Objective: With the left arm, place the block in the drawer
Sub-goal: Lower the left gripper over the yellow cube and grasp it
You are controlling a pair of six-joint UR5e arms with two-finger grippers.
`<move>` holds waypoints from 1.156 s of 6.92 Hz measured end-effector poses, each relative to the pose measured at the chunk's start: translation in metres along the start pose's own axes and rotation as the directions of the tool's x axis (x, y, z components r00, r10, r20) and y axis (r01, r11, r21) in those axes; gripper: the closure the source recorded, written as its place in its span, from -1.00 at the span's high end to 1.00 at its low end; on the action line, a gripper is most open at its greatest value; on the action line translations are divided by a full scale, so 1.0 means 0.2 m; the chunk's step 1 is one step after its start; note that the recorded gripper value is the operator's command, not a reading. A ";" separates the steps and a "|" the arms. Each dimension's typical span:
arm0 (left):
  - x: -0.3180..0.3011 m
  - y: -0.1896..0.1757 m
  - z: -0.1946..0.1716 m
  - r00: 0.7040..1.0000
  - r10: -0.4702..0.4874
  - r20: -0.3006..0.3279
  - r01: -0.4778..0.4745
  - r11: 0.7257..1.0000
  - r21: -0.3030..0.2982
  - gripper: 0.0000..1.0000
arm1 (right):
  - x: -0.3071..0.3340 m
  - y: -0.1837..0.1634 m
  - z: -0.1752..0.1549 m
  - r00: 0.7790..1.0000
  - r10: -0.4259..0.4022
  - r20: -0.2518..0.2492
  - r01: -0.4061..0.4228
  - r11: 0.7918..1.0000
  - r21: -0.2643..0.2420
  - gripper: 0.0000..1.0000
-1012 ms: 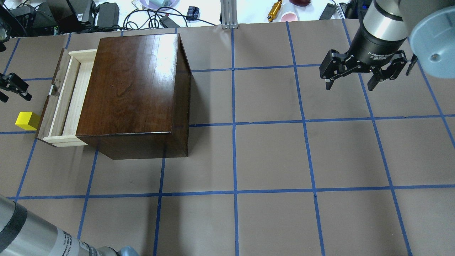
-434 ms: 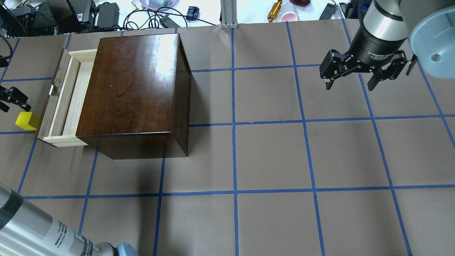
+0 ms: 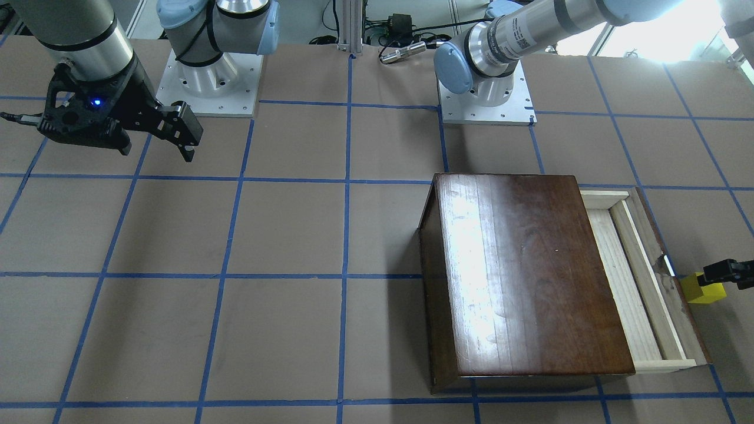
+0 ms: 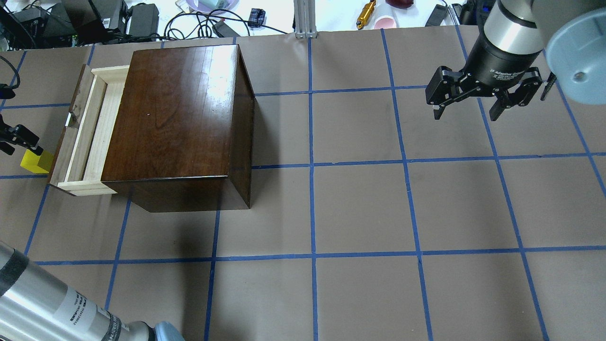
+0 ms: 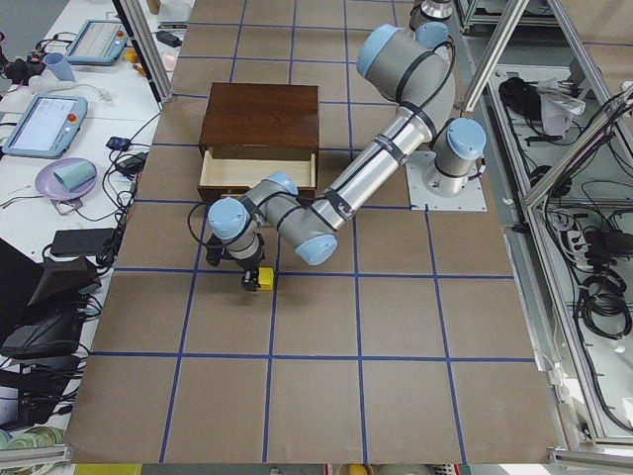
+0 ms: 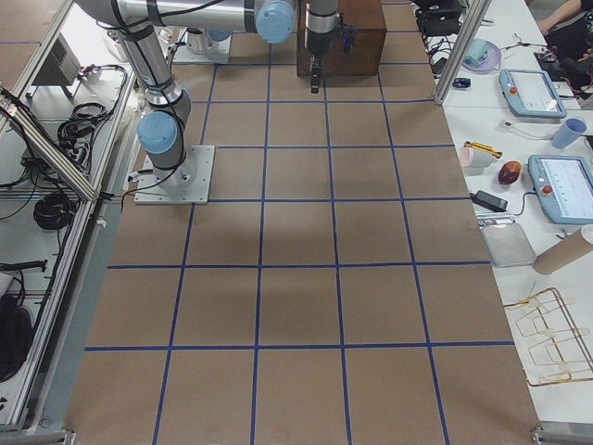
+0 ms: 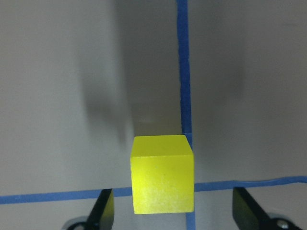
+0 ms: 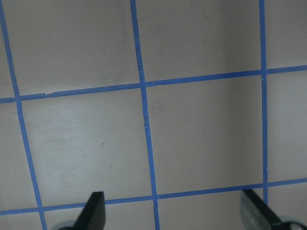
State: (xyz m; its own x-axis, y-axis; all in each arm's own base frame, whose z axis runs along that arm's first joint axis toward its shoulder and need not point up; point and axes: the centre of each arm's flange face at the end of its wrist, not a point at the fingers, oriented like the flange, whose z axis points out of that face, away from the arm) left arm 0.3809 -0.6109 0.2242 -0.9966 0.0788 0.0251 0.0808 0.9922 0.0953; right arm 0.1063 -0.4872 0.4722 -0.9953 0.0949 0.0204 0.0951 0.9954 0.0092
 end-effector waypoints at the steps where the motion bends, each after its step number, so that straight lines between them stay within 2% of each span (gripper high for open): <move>1: -0.01 0.00 0.04 1.000 0.003 -0.007 -0.003 1.000 -0.007 0.77 | 0.00 0.00 0.00 1.000 0.000 0.000 0.000 1.000 0.000 1.00; 3: -0.01 -0.01 0.11 1.000 0.005 -0.019 -0.006 1.000 -0.020 0.74 | 0.00 0.00 0.00 1.000 0.000 0.000 0.000 1.000 0.000 1.00; 5: -0.02 -0.02 0.15 1.000 0.010 -0.028 -0.011 1.000 -0.029 0.61 | 0.00 0.00 0.00 1.000 0.000 0.000 0.000 1.000 0.000 1.00; 6: -0.02 -0.02 0.16 0.999 0.011 -0.030 -0.012 0.999 -0.030 0.39 | 0.00 0.00 0.00 1.000 0.000 0.000 0.000 1.000 0.000 1.00; 7: -0.02 -0.02 0.16 0.999 0.011 -0.031 -0.012 0.999 -0.030 -0.17 | 0.00 0.00 0.00 1.000 0.000 0.000 0.000 1.000 0.000 1.00; 8: -0.02 -0.02 0.16 0.999 0.012 -0.031 -0.013 0.999 -0.030 -0.31 | 0.00 0.00 0.00 1.000 0.000 0.000 0.000 1.000 0.000 1.00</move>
State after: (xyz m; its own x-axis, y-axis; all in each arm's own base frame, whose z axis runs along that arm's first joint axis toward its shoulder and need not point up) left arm 0.3836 -0.6119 0.1920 -0.9945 0.0877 0.0568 0.0942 0.9877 0.1247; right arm 0.1062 -0.4872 0.4722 -0.9953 0.0949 0.0204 0.0951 0.9954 0.0093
